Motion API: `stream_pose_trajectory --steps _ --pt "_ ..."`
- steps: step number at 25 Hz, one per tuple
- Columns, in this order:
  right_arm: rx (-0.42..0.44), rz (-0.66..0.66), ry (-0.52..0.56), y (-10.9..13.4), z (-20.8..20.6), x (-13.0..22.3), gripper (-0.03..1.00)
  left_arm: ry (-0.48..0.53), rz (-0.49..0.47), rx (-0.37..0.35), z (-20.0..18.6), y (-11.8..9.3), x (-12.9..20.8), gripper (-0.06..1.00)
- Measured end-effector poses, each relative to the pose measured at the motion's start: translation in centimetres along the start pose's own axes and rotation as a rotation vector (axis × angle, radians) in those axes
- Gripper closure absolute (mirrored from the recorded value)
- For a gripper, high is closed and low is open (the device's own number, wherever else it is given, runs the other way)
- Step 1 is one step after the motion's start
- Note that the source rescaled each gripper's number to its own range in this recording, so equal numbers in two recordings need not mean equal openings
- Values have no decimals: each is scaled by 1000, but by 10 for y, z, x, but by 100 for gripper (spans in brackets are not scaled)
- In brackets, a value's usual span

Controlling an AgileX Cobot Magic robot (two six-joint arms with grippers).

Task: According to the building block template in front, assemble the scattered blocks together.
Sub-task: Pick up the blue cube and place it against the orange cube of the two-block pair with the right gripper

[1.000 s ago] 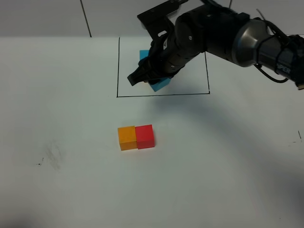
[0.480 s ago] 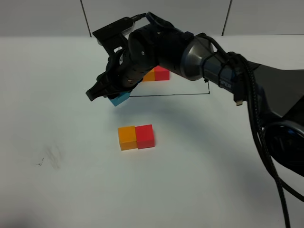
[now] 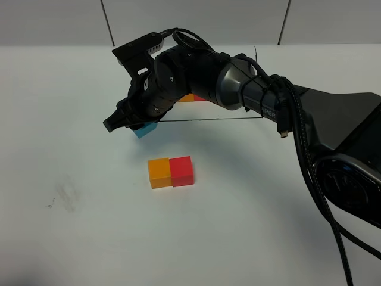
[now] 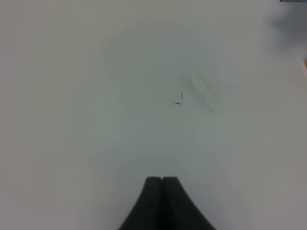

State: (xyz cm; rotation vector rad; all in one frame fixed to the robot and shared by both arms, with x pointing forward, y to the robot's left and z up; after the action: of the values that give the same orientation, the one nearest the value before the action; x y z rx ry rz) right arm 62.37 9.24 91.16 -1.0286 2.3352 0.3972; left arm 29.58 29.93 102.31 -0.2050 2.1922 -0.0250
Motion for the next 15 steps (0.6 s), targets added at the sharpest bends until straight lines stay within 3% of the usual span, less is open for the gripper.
stream_pose_trajectory --steps 7,11,15 --pt "0 9 34 0 0 5 50 0 0 0 0 0 0 94" --pt "15 144 54 -2 3 9 50 0 0 0 0 0 0 94" --pt "92 260 56 -12 5 12 50 0 0 0 0 0 0 94"
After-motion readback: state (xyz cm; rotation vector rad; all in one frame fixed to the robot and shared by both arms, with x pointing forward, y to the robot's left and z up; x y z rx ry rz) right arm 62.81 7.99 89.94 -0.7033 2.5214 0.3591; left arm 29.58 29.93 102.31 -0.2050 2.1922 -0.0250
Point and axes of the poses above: a point on each arm's last joint axis where the gripper is mounted, z pointing out along that axis toward the gripper, y along the wrist's bending axis when the last joint is at zero, x = y × z, the point moved 5 cm from there along z, pointing out along that axis toward the gripper, and after that the axes turned 8 degrees about -z, right-handed, at the moved point
